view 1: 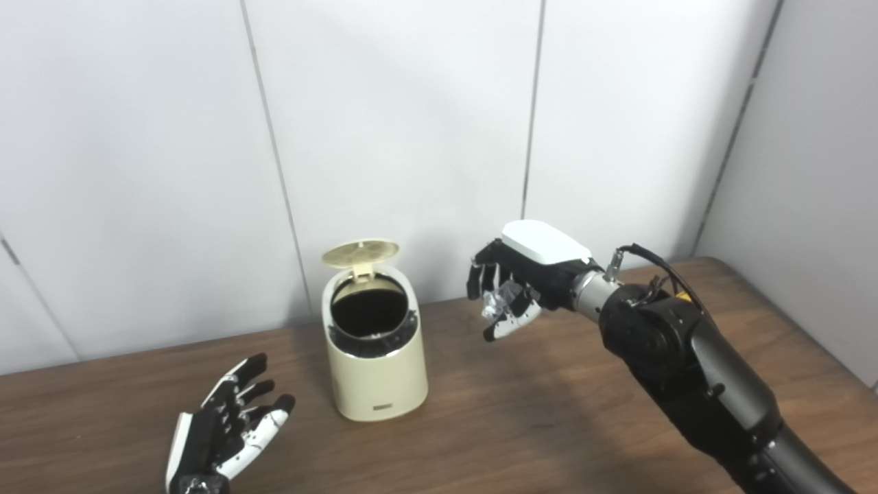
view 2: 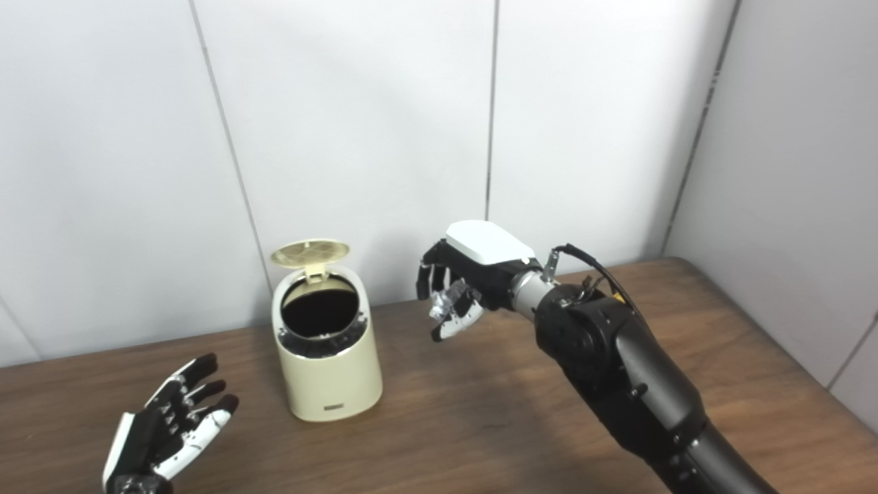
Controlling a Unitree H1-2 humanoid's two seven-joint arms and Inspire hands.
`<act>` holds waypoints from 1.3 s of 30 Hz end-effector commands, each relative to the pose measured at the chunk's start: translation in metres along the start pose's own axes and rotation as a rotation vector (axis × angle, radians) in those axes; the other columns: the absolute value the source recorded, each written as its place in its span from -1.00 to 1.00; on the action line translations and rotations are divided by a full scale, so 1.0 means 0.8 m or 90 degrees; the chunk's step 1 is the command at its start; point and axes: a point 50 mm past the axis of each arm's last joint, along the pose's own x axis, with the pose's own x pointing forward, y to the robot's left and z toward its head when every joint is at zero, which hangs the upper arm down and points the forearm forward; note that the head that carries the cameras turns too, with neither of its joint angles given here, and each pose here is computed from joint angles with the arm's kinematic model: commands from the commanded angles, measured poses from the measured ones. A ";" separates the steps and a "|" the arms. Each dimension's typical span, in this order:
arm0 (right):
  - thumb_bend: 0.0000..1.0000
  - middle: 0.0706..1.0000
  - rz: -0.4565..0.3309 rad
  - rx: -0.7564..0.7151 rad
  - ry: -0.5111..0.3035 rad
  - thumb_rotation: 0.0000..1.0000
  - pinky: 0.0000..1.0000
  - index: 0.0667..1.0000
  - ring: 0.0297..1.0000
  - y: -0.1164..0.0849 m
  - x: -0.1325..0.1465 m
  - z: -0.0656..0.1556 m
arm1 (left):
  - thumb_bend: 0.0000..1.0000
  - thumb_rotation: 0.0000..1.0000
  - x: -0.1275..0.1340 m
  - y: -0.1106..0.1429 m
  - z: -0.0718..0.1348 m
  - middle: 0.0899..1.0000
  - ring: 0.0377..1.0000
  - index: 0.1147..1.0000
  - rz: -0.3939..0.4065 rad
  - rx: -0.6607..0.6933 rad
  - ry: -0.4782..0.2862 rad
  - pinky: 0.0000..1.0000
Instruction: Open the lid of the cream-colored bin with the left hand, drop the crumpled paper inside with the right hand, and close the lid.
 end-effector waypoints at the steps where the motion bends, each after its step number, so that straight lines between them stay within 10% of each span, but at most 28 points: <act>1: 0.04 -0.14 -0.054 -0.007 -0.032 -1.00 -0.31 -0.05 -0.24 -0.033 0.007 0.024 | 0.31 -0.47 0.014 -0.005 0.018 0.72 0.59 0.69 0.002 0.001 -0.051 0.37; 39: 0.03 -0.05 -0.042 0.063 -0.165 -1.00 -0.29 -0.10 -0.22 0.002 0.088 0.122 | 0.36 -0.36 0.014 -0.038 0.021 0.68 0.57 0.67 0.004 0.021 -0.059 0.45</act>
